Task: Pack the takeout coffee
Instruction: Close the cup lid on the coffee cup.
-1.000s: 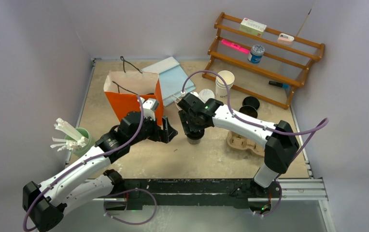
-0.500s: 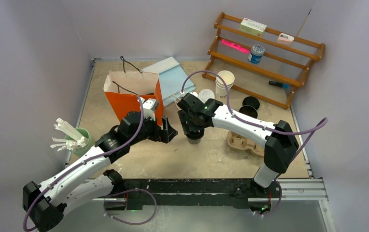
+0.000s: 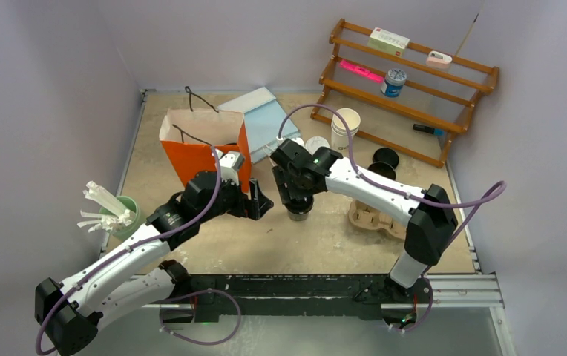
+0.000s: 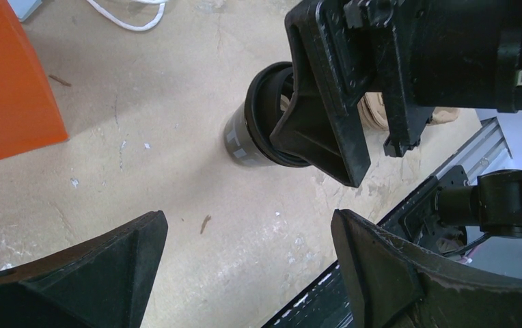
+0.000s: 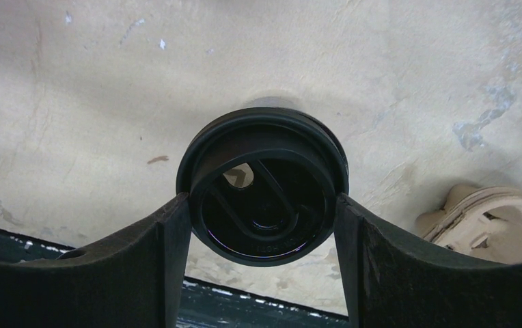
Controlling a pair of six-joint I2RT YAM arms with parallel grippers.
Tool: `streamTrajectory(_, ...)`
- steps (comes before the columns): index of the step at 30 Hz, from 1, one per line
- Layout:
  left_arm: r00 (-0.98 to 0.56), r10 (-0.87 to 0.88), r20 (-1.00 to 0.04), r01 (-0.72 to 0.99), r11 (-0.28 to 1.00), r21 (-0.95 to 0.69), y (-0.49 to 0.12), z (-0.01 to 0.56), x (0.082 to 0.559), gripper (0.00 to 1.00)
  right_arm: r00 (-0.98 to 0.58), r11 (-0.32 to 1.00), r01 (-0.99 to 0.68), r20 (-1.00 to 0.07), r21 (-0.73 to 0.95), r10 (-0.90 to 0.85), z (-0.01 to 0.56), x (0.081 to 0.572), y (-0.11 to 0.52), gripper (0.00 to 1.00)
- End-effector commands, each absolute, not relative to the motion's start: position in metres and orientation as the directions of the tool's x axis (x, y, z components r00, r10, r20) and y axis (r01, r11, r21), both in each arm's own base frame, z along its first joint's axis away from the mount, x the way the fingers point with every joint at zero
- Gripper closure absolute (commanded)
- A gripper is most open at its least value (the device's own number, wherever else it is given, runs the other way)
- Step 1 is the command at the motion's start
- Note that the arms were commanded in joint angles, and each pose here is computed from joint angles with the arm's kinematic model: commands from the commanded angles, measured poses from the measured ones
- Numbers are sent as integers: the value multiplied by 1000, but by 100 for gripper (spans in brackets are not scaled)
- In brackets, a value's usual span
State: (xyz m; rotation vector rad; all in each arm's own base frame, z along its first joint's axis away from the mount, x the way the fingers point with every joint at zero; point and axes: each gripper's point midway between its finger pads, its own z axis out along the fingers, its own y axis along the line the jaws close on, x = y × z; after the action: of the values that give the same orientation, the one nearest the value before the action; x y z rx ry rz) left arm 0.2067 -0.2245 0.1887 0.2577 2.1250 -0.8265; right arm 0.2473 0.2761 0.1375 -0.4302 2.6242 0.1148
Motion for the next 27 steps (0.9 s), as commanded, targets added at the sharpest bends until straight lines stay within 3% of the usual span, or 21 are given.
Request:
streamTrajectory(1,-629,-116,-769,458,744,-487,-229,197,209,4,-859,952,-305,-437,16,-268,137,233,268,41)
streamTrajectory(27,-627,-118,-770,458,744,-487,-227,198,207,4,-826,948,-319,-486,-18,-287,123,245,266,44)
